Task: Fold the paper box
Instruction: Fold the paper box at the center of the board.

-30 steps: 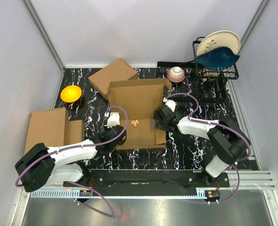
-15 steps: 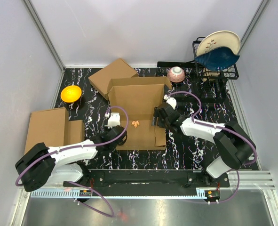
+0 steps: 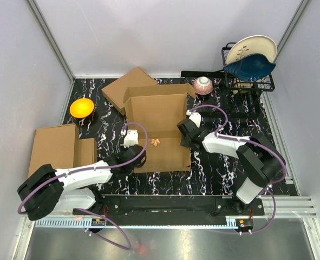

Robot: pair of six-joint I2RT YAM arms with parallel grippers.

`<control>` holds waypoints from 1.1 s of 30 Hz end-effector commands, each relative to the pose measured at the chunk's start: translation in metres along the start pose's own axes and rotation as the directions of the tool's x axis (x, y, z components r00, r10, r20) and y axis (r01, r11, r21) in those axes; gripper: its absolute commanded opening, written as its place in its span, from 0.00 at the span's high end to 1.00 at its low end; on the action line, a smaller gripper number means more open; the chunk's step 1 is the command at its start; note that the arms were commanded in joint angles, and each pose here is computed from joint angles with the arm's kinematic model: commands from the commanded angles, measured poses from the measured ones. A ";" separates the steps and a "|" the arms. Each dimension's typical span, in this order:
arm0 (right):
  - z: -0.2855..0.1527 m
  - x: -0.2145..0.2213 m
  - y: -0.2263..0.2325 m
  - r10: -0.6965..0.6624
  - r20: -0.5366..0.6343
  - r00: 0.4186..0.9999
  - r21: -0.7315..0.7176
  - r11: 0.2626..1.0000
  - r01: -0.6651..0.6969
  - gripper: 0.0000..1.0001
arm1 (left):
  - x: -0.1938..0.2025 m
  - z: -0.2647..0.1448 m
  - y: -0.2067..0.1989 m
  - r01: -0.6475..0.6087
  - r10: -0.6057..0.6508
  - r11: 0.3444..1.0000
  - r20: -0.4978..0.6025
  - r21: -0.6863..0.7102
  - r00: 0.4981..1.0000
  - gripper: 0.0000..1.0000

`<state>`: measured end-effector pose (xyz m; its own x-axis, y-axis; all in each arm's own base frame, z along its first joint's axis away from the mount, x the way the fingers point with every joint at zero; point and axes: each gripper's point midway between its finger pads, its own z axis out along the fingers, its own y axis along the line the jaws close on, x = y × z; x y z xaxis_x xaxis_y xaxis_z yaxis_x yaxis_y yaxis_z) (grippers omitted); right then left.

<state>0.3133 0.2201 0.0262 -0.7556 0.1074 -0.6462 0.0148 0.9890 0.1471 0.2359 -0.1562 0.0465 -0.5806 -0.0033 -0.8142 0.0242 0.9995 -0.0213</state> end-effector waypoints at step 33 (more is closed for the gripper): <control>-0.010 0.046 -0.043 -0.194 -0.239 0.951 0.249 0.935 0.253 1.00 | -0.010 -0.005 0.000 0.050 -0.050 0.999 0.044 0.002 0.998 1.00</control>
<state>0.3092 0.2100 0.0244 -0.7931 0.0245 -0.6086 0.0525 0.9982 -0.0281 0.2345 -0.1529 0.0473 -0.5794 -0.0229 -0.8147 0.0008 0.9996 -0.0287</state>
